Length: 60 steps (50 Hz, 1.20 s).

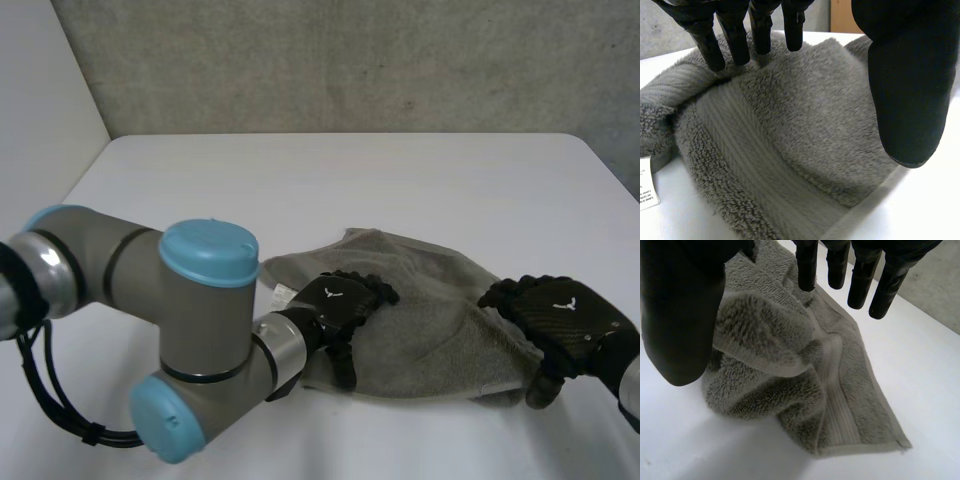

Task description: Fold the towel.

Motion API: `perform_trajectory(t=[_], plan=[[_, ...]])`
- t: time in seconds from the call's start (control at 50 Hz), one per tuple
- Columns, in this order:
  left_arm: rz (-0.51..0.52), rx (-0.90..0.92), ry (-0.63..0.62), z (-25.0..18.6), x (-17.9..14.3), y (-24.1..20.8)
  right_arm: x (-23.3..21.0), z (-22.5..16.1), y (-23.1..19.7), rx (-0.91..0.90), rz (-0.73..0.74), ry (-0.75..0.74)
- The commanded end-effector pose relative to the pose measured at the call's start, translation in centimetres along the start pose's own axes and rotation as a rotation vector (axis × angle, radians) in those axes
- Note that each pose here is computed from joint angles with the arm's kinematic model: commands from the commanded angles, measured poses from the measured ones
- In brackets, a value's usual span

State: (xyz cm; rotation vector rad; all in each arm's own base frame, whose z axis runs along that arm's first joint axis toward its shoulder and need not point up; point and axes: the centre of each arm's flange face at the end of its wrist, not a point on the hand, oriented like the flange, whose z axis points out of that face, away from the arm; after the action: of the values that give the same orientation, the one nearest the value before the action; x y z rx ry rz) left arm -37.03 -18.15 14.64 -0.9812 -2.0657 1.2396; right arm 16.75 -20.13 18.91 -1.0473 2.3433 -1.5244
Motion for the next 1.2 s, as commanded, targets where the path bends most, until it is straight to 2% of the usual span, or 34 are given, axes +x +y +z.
perform_trajectory(t=[0.02, 0.12, 0.3, 0.42, 0.44, 0.46, 0.5, 0.52, 0.56, 0.58, 0.64, 0.66, 0.74, 0.78, 0.84, 0.88, 0.9, 0.94, 0.98, 1.06, 1.1, 1.12, 1.2], plan=[[0.07, -0.003, -0.069, 2.0, -0.7, 1.3, 0.2, 1.7, 1.3, 0.039, -0.003, 0.001], [0.144, -0.011, -0.113, 2.8, -1.2, 2.0, 0.7, 2.4, 1.5, 0.041, -0.007, 0.002], [0.17, 0.039, -0.169, 3.5, -1.9, 0.9, 1.8, 3.8, 1.2, 0.039, -0.015, 0.002], [0.172, 0.156, -0.215, 2.6, -2.8, -4.0, 2.1, 4.3, -2.0, 0.12, -0.045, -0.006], [0.168, 0.215, -0.242, 1.0, -3.3, -6.8, 2.0, 3.8, -3.9, 0.177, -0.059, 0.0], [0.168, 0.216, -0.242, 1.0, -3.3, -6.8, 2.0, 3.8, -3.9, 0.177, -0.06, 0.0], [0.161, 0.339, -0.29, -3.1, -4.2, -12.0, 2.4, 0.4, -10.1, 0.38, -0.09, 0.066], [0.161, 0.34, -0.29, -3.1, -4.2, -12.0, 2.4, 0.4, -10.2, 0.381, -0.09, 0.066], [0.159, 0.472, -0.308, -7.4, -3.7, -16.3, 3.4, -2.7, -14.9, 0.531, -0.069, 0.108], [0.159, 0.472, -0.308, -7.4, -3.7, -16.3, 3.4, -2.7, -14.9, 0.532, -0.069, 0.109], [0.159, 0.568, -0.308, -11.4, -2.7, -19.3, 3.8, -5.2, -18.4, 0.606, -0.048, 0.105], [0.159, 0.588, -0.313, -12.9, -2.5, -20.1, 3.8, -6.0, -19.3, 0.603, -0.036, 0.096], [0.139, 0.566, -0.321, -14.4, -2.6, -20.4, 3.8, -6.3, -19.9, 0.53, -0.008, 0.06], [0.096, 0.45, -0.333, -14.1, -3.5, -18.8, 3.0, -3.4, -19.1, 0.39, 0.002, -0.041], [0.06, 0.373, -0.347, -13.4, -4.5, -17.7, 1.4, -2.2, -18.8, 0.33, -0.03, -0.105], [-0.037, 0.215, -0.376, -11.6, -7.5, -15.1, -1.5, 0.1, -17.9, 0.199, -0.104, -0.228], [-0.037, 0.214, -0.377, -11.6, -7.5, -15.1, -1.6, 0.1, -17.9, 0.199, -0.105, -0.229], [-0.13, 0.089, -0.352, -10.2, -9.2, -12.8, -3.2, 3.0, -16.5, 0.068, -0.165, -0.283], [-0.154, 0.045, -0.334, -9.7, -9.9, -11.9, -3.4, 4.5, -15.8, 0.018, -0.178, -0.284], [-0.18, 0.018, -0.314, -8.5, -11.4, -11.1, -3.2, 7.4, -15.7, 0.034, -0.204, -0.24], [-0.185, 0.039, -0.317, -7.4, -13.1, -11.4, -3.3, 9.8, -16.5, 0.134, -0.247, -0.183], [-0.185, 0.039, -0.317, -7.4, -13.2, -11.4, -3.3, 9.8, -16.5, 0.135, -0.247, -0.182], [-0.142, 0.156, -0.334, -5.5, -15.3, -13.6, -3.4, 11.9, -19.8, 0.383, -0.302, -0.041]])
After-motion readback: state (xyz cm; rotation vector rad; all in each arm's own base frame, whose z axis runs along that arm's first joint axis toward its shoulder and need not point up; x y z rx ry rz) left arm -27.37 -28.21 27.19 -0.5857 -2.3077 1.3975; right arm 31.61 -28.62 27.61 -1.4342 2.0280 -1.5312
